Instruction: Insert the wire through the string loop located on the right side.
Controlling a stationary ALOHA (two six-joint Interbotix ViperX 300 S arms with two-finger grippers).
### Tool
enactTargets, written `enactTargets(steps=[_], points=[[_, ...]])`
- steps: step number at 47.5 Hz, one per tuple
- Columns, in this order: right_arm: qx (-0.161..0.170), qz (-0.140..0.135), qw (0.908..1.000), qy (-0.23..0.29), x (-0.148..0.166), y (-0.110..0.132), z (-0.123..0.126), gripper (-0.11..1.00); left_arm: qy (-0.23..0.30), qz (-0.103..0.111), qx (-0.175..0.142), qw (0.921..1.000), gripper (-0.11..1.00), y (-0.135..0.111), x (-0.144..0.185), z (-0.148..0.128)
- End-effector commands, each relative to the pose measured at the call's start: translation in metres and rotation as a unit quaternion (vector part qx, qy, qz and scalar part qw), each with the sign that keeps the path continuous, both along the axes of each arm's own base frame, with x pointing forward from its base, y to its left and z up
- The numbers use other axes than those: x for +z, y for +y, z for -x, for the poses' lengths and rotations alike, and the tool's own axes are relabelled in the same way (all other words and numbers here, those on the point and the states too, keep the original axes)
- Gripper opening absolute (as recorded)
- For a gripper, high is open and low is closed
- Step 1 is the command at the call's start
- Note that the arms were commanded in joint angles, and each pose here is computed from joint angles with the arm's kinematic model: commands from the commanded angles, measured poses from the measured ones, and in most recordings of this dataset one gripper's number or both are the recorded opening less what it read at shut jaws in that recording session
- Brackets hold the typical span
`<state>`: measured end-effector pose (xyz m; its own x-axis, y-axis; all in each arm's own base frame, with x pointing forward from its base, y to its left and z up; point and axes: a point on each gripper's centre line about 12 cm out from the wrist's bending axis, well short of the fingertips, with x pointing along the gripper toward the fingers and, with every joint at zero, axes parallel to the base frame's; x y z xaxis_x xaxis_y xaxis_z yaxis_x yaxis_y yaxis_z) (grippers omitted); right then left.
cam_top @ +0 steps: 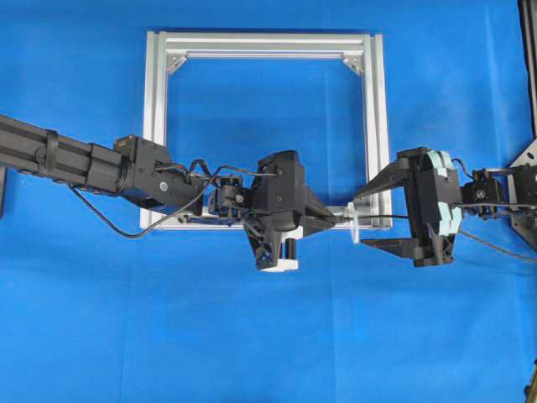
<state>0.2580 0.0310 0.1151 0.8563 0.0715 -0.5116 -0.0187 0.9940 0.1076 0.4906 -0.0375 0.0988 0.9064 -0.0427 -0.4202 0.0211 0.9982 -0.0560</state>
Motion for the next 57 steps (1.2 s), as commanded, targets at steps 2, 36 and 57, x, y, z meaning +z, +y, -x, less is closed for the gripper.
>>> enactTargets(steps=[2,36,57], points=[[-0.001,-0.002,0.9999,-0.013,0.006,0.0,-0.003,0.92,-0.028,0.001,-0.002,0.9996,0.08,-0.001,0.03,0.004],[0.0,-0.003,1.0,-0.009,0.009,0.001,-0.006,0.92,0.0,0.005,-0.016,0.9999,0.08,0.002,0.039,0.177],[0.001,-0.005,0.9999,-0.015,0.018,0.001,-0.005,0.92,0.018,0.003,-0.023,0.9996,0.08,0.01,0.027,0.269]])
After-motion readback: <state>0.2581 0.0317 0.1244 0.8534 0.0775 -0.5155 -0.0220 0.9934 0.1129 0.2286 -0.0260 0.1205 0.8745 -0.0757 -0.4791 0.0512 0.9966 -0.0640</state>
